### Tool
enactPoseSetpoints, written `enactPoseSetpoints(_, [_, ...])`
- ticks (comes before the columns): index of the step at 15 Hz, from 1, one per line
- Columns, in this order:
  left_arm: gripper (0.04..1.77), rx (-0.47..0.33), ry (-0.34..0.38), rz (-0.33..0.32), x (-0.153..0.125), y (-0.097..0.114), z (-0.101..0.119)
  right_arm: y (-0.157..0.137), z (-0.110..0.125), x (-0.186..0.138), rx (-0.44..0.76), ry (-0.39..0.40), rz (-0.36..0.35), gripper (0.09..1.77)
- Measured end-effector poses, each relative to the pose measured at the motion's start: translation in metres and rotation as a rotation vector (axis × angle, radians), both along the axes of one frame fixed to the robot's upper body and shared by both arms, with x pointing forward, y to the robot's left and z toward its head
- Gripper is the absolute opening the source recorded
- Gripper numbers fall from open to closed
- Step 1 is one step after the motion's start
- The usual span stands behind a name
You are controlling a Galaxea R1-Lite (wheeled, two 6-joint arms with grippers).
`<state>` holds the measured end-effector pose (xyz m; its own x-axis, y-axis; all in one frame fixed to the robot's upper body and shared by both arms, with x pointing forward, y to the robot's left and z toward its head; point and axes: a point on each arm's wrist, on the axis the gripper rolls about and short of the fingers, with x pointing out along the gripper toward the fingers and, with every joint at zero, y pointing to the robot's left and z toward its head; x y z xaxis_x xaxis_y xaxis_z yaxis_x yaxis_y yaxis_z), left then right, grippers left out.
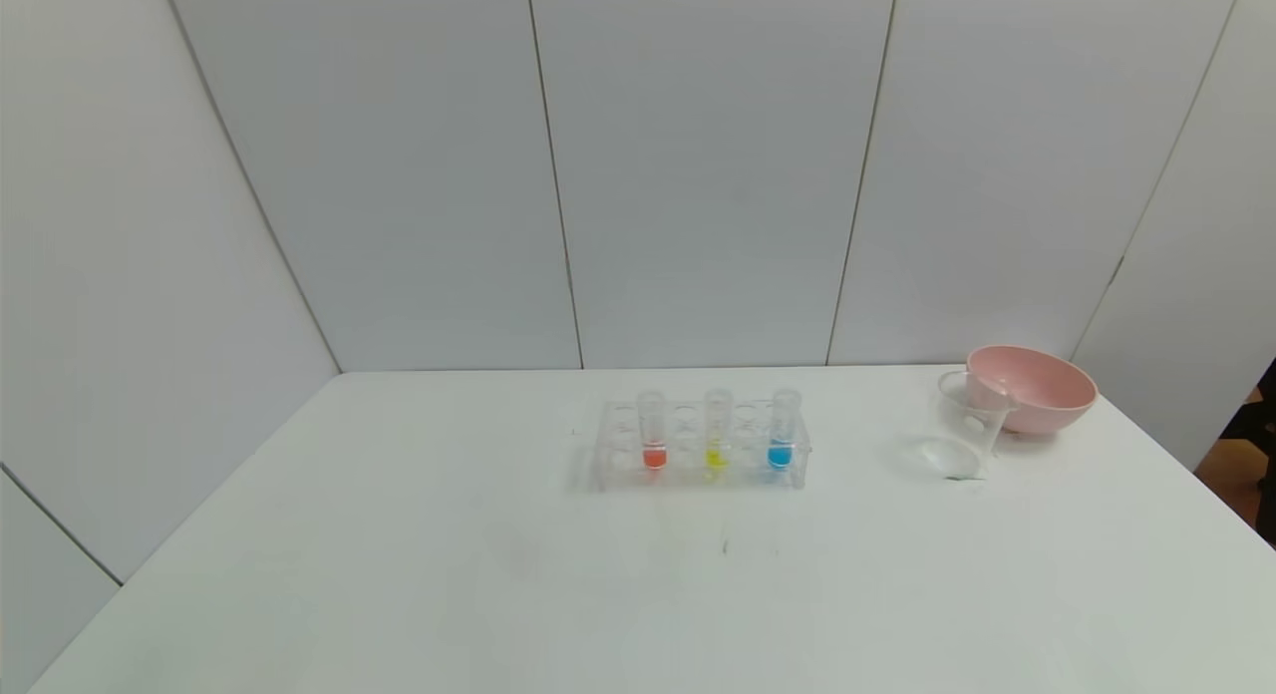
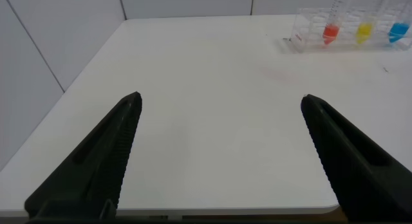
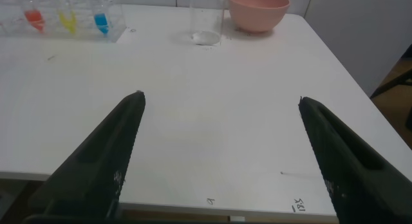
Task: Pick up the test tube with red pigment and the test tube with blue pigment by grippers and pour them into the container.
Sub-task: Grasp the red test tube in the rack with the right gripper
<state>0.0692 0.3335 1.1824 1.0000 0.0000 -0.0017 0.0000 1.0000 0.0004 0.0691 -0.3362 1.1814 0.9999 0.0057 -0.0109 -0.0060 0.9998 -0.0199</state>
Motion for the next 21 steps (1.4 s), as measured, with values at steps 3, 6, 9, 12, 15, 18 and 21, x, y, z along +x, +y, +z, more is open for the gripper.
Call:
enactPoseSetpoints(3, [1.76,0.000,0.000,0.000,0.0000,0.0000,0.0000,0.0000,0.0000,0.0000,0.000,0.000,0.000,1.71])
enactPoseSetpoints(6, [1.76,0.000,0.000,0.000,0.0000,0.0000,0.0000,0.0000,0.0008,0.0000,0.004,-0.008,-0.002,1.71])
enactPoseSetpoints(9, [1.76,0.000,0.000,0.000,0.0000,0.0000,0.0000,0.0000,0.0001,0.0000,0.001,-0.001,-0.001,1.71])
enactPoseSetpoints(12, [1.76,0.000,0.000,0.000,0.0000,0.0000,0.0000,0.0000,0.0002,0.0000,0.003,-0.001,-0.002,1.71])
enactPoseSetpoints(15, [1.76,0.000,0.000,0.000,0.0000,0.0000,0.0000,0.0000,0.0002,0.0000,0.000,-0.002,-0.001,1.71])
enactPoseSetpoints(18, [1.76,0.000,-0.001,0.000,0.0000,0.0000,0.0001,0.0000,0.0003,0.0000,0.000,-0.003,-0.001,1.71])
enactPoseSetpoints(21, [1.76,0.000,0.000,0.000,0.0000,0.0000,0.0000,-0.0001,0.0002,0.0000,0.003,-0.001,-0.002,1.71])
